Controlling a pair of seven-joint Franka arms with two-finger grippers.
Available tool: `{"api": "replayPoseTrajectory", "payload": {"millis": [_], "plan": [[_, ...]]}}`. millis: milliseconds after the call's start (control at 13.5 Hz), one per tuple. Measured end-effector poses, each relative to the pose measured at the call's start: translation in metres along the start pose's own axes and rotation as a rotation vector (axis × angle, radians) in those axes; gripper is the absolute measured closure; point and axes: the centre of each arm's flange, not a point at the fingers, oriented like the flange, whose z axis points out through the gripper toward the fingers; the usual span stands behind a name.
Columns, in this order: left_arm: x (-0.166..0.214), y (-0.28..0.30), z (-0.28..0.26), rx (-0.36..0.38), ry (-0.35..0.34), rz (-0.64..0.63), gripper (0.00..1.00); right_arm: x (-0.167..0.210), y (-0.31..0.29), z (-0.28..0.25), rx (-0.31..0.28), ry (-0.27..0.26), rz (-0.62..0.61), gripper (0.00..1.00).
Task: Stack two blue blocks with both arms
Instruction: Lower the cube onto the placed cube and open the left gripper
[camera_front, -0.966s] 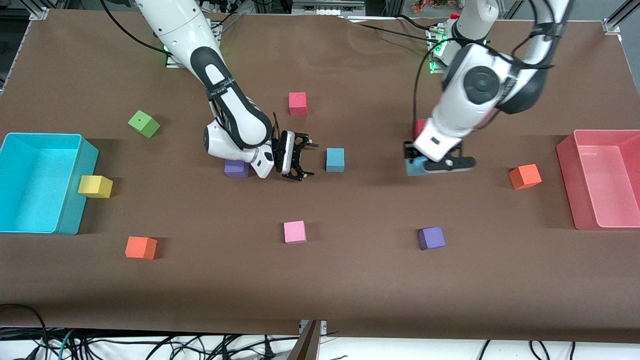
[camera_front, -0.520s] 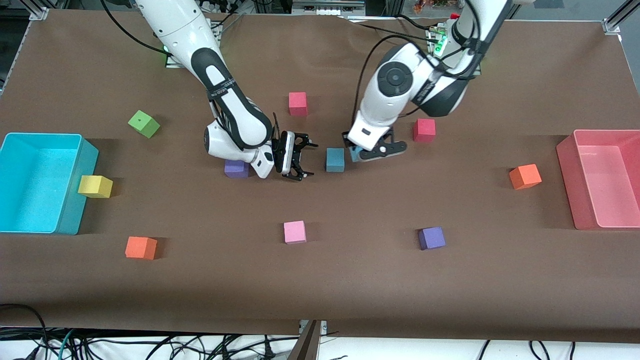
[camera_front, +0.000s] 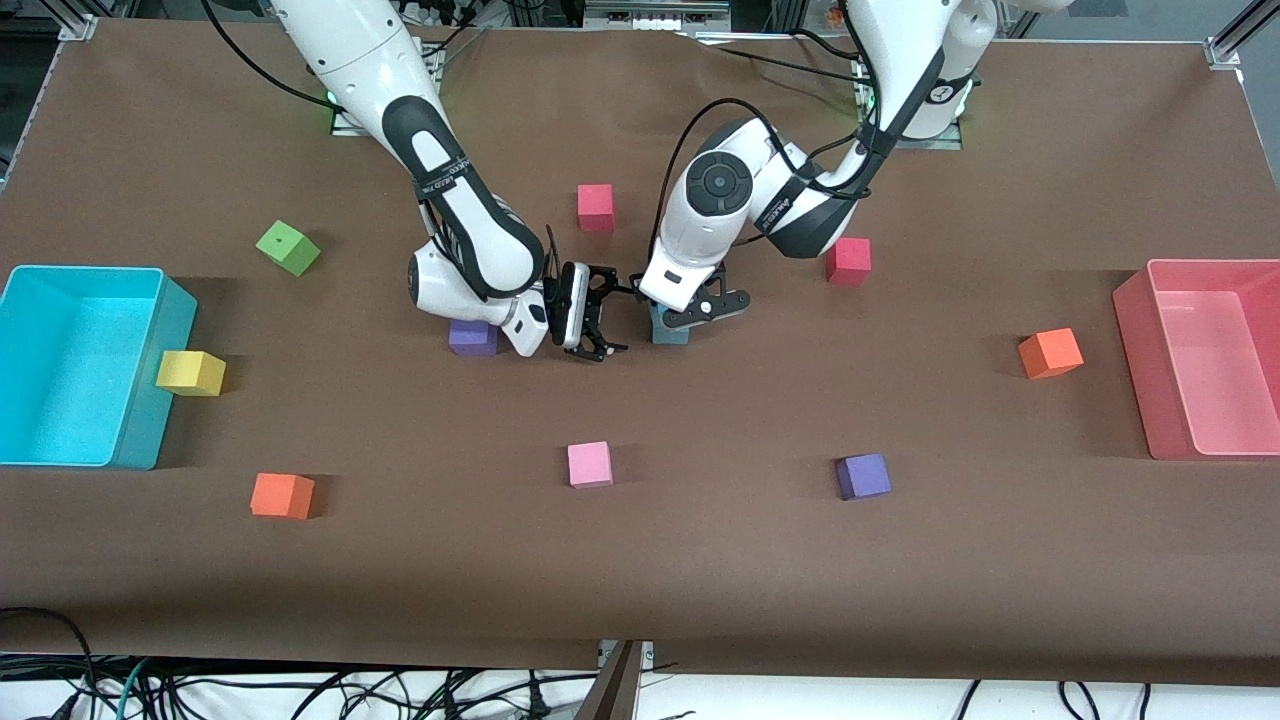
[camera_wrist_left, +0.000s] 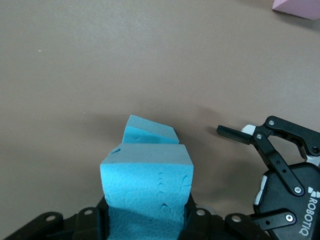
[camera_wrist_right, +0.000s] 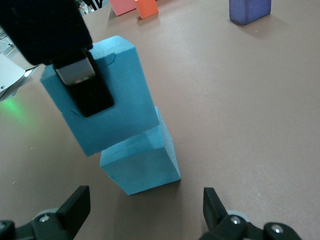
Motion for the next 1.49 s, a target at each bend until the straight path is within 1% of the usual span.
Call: {"api": "replayPoseTrajectory", "payload": {"millis": [223,520,743,1189,1264,1338,1412,1486], "plan": [[0.004,0.0,-0.001,0.005,0.036,0.034,0.47,0.0,0.0,0.0,0.0,0.0,0.0,0.0],[0.004,0.0,0.002,0.016,0.046,0.102,0.47,0.0,0.0,0.0,0.0,0.0,0.0,0.0],[-0.002,0.002,0.01,0.048,0.073,0.158,0.47,0.0,0.0,0.0,0.0,0.0,0.0,0.0],[-0.01,0.004,0.025,0.067,0.064,0.181,0.47,0.0,0.0,0.0,0.0,0.0,0.0,0.0],[-0.01,0.004,0.025,0.067,0.063,0.18,0.43,0.0,0.0,0.0,0.0,0.0,0.0,0.0],[-0.01,0.004,0.026,0.068,0.062,0.18,0.35,0.0,0.0,0.0,0.0,0.0,0.0,0.0],[-0.01,0.004,0.027,0.069,0.062,0.18,0.24,0.0,0.0,0.0,0.0,0.0,0.0,0.0],[-0.01,0.004,0.027,0.069,0.062,0.18,0.16,0.0,0.0,0.0,0.0,0.0,-0.001,0.0]]}}
